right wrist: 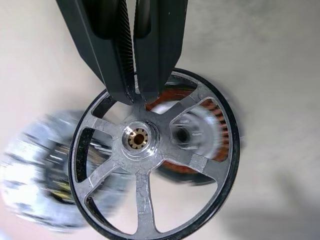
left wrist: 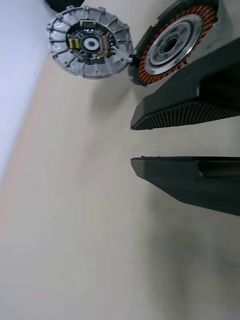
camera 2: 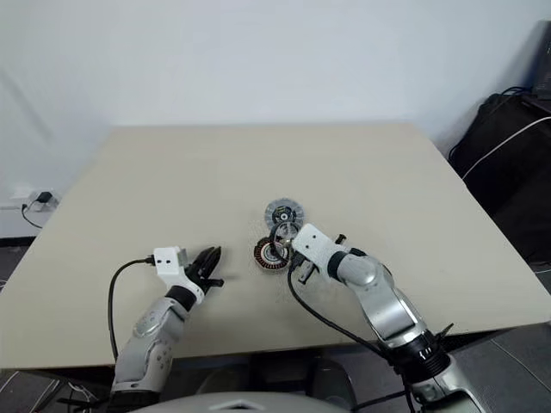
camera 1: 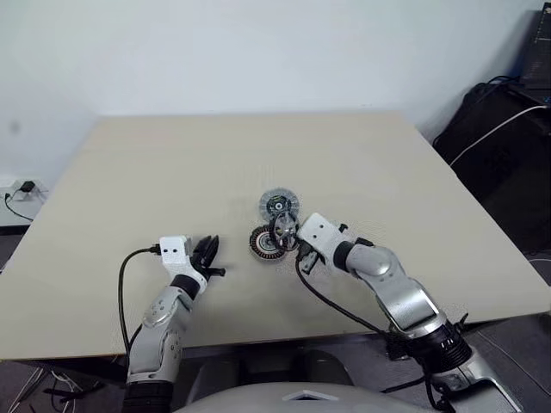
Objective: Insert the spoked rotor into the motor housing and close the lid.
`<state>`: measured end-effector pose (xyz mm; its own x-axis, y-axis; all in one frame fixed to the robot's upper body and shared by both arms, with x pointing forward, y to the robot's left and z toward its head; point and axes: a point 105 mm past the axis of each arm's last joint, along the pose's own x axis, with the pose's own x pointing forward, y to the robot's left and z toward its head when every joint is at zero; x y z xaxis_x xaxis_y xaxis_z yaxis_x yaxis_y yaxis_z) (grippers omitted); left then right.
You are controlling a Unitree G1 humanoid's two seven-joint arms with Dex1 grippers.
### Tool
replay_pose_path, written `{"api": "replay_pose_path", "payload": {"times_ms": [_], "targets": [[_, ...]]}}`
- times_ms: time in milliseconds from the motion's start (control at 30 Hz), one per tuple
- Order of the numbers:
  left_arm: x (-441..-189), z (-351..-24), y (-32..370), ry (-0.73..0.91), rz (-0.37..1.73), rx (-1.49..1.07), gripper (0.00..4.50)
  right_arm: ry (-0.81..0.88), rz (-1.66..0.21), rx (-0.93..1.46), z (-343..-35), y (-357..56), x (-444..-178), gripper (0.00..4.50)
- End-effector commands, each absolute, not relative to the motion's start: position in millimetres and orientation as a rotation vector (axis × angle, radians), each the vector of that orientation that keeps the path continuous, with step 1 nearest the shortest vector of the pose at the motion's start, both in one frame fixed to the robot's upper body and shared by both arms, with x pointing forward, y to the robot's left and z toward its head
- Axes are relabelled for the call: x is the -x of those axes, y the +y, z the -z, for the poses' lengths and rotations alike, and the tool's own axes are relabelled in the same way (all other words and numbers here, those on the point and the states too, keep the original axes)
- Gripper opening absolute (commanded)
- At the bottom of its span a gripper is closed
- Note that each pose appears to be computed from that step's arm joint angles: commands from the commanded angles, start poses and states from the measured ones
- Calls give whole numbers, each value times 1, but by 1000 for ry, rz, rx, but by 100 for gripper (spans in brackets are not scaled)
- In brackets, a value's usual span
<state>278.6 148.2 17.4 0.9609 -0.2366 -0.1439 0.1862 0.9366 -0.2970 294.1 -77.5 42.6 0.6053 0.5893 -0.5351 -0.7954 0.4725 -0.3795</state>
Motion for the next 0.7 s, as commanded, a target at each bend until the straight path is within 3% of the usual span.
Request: {"api": "replay_pose_path", "payload": {"times_ms": [33, 400, 700], "targets": [[-281, -31, 145, 108, 255, 187, 91, 333, -922, 736, -45, -69, -299, 1], [-260, -14, 126, 79, 438, -149, 91, 338, -1002, 856, -40, -62, -313, 1], [-251, -7, 121, 109, 510, -44, 91, 341, -1034, 924, -49, -71, -318, 1]]}}
